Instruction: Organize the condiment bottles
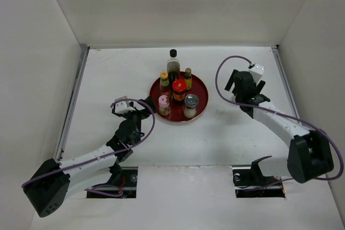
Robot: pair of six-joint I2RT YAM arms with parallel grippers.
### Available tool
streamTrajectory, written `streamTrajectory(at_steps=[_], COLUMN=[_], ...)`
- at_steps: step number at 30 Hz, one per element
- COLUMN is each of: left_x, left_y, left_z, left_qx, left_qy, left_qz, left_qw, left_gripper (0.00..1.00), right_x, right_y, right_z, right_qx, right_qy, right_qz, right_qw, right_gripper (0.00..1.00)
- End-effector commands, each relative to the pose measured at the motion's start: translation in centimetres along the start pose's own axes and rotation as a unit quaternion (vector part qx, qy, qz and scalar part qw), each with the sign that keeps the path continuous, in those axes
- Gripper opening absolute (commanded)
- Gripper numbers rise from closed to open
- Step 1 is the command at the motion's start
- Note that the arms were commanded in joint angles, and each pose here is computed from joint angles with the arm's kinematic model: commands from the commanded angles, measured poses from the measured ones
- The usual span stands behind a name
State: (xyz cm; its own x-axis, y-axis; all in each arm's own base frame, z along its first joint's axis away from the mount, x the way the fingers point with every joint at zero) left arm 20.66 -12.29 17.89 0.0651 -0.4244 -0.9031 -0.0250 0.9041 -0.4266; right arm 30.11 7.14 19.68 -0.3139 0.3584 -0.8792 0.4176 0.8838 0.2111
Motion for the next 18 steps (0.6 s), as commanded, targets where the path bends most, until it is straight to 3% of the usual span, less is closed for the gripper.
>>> streamTrajectory(at_steps=[1, 4, 6, 10, 12, 18], left_x=[-0.9, -0.9, -0.7, -0.4, -0.4, -0.7], left_y=[-0.9, -0.8, -0.8, -0.8, -0.8, -0.5], left_z=[0.1, 0.2, 0.2, 0.3, 0.4, 0.4], left_qx=[0.014, 0.014, 0.013, 0.010, 0.009, 0.006], left_qy=[-0.015, -0.016, -0.014, -0.009, -0.009, -0.015], left_qz=[-0.029, -0.029, -0.027, -0.024, -0.023, -0.027], left_qw=[0.999, 0.999, 0.999, 1.000, 1.000, 1.000], left_gripper=[1.00, 1.00, 1.00, 1.00, 1.00, 1.00], right_x=[-0.3, 0.0, 0.1, 0.2, -0.1, -0.2], right_y=[-0.8, -1.0, -1.4, -1.2, -1.0, 4.2], right_z=[1.9, 3.6, 4.5, 5.1, 4.9, 0.1], right_qx=[0.043, 0.044, 0.048, 0.045, 0.036, -0.075], right_qy=[0.015, 0.026, 0.027, 0.016, -0.002, -0.046], right_qz=[-0.022, -0.016, -0.009, -0.005, -0.004, -0.032], right_qw=[0.999, 0.999, 0.998, 0.999, 0.999, 0.996], right_gripper=[1.00, 1.00, 0.94, 0.62, 0.51, 0.46])
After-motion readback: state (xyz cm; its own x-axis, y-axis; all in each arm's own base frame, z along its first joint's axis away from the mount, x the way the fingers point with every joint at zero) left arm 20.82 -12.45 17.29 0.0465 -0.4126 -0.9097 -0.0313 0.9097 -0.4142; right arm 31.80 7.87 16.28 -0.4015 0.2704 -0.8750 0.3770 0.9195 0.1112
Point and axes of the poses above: each gripper's point midway between its finger pads, its own z axis out along the fingers, its own y axis along the line the jaws close on, x = y × z, the point moved 8 cm from there along -z, back along the fingers, and after that the axes turned 4 degrees about z, right-handed, at the moved point
